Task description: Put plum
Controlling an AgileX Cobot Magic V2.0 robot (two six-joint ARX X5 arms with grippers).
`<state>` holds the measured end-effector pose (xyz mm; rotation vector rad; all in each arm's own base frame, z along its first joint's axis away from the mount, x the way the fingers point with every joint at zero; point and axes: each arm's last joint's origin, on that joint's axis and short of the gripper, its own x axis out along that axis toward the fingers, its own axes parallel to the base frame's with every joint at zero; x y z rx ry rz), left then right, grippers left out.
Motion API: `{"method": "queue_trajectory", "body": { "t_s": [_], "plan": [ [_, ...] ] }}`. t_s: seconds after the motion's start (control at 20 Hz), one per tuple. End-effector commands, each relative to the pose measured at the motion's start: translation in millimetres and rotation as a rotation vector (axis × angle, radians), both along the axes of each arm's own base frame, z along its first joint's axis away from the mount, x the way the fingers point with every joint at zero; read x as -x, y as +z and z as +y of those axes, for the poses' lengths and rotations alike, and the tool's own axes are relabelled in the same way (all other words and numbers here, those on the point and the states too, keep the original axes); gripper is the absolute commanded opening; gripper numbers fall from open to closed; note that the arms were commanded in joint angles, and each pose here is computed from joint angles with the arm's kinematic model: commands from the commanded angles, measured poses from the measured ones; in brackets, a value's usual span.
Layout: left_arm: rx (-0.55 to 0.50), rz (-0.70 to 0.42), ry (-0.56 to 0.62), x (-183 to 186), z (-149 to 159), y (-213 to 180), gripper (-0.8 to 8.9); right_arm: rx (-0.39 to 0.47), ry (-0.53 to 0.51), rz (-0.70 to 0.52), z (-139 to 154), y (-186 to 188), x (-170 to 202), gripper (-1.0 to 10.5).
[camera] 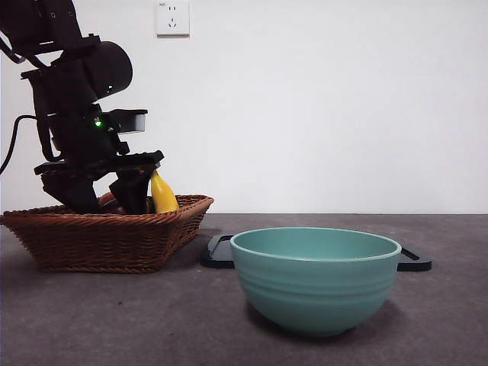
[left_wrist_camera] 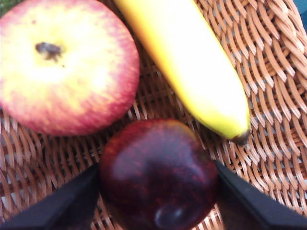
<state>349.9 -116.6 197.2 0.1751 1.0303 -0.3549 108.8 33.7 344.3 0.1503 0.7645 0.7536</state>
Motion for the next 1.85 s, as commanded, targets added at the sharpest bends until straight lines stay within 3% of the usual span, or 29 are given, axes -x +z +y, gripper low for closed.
{"method": "queue_trajectory", "body": {
  "t_s": [0.05, 0.25, 0.5, 0.65, 0.85, 1.05, 1.35, 1.6, 1.85],
  "plan": [
    [-0.010, 0.007, -0.014, -5, -3, -3, 2.15, -0.009, -0.001, -0.016, 1, 5, -1, 3.8],
    [-0.009, 0.006, -0.014, 3, -1, 11, 2.16, -0.009, -0.001, -0.016, 1, 5, -1, 3.8],
    [0.054, -0.113, -0.055, 34, -1, 70, 2.16, -0.009, -0.001, -0.016, 1, 5, -1, 3.8],
    [0.175, -0.177, -0.157, 65, -11, 108, 2.16, -0.008, -0.001, -0.016, 1, 5, -1, 3.8],
    [0.333, -0.188, -0.387, 109, -38, 137, 2.16, -0.008, -0.001, -0.016, 1, 5, -1, 3.8],
    [0.331, -0.126, -0.547, 131, -75, 129, 2.16, -0.006, -0.003, -0.016, 1, 5, -1, 3.8],
    [0.250, 0.004, -0.705, 138, -129, 83, 2.16, -0.006, -0.003, -0.016, 1, 5, -1, 3.8],
    [0.206, 0.061, -0.754, 131, -160, 42, 2.16, -0.006, -0.003, -0.016, 1, 5, -1, 3.8],
    [0.095, 0.078, -0.775, 128, -174, 9, 2.16, -0.006, -0.003, -0.017, 1, 5, -1, 3.8]
  ]
}}
